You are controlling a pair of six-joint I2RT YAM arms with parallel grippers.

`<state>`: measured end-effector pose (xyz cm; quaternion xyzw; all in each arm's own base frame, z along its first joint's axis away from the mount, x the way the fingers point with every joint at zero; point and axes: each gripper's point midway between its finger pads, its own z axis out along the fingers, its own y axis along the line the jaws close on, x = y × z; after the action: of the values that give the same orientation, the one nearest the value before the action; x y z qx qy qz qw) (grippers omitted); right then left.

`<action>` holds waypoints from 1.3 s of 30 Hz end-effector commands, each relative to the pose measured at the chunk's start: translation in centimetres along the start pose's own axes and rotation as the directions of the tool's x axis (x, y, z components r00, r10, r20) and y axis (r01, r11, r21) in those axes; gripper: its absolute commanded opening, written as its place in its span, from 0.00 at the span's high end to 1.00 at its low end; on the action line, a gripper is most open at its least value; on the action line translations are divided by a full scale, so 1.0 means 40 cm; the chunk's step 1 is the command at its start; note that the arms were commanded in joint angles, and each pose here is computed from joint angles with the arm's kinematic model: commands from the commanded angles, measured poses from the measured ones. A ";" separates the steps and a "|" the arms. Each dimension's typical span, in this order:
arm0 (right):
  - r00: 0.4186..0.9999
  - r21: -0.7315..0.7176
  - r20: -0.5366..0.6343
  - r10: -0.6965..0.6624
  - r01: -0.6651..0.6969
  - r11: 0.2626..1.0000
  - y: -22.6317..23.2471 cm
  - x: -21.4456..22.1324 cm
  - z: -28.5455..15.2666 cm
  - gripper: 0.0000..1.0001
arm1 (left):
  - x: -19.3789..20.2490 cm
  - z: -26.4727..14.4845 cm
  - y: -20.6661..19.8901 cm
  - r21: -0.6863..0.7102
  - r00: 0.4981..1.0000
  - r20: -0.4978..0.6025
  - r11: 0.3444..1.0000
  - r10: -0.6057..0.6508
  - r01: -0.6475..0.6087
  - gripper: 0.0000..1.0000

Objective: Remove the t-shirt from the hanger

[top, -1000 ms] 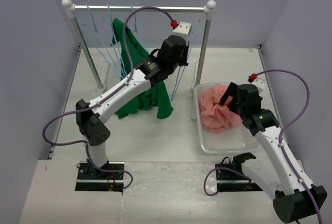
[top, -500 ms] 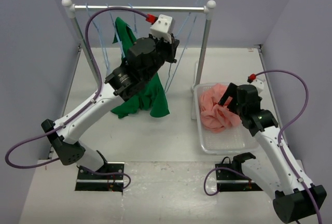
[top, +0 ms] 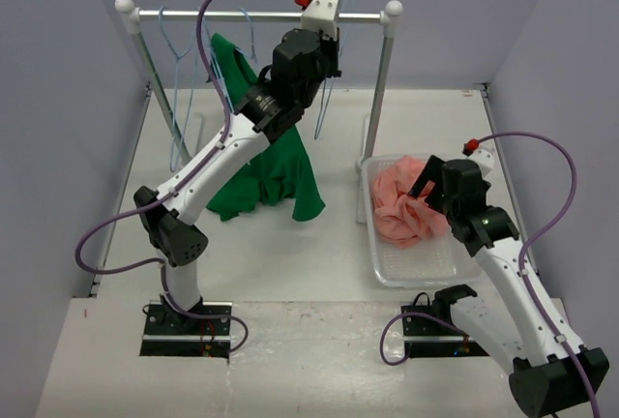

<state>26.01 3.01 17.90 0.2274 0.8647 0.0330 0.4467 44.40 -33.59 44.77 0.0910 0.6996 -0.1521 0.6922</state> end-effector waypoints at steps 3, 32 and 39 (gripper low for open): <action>0.998 0.006 0.066 0.003 -0.003 1.000 -0.004 -0.037 -0.008 0.01 | -0.036 -0.003 0.045 -0.029 0.998 0.043 0.998 -0.055 0.056 1.00; 0.998 -0.095 0.059 0.005 0.000 0.995 0.022 -0.029 -0.043 0.01 | -0.001 -0.260 -0.028 0.272 0.993 -0.063 0.955 -0.104 0.117 0.00; 0.993 -0.097 0.114 0.016 -0.005 0.995 0.007 -0.053 -0.076 0.01 | 0.086 -0.427 0.020 0.299 0.976 -0.185 0.939 -0.115 0.167 0.00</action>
<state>24.83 3.18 20.32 0.2135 0.8426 0.0666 0.4898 30.75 -27.96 43.84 0.1470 0.7009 -0.2897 0.6350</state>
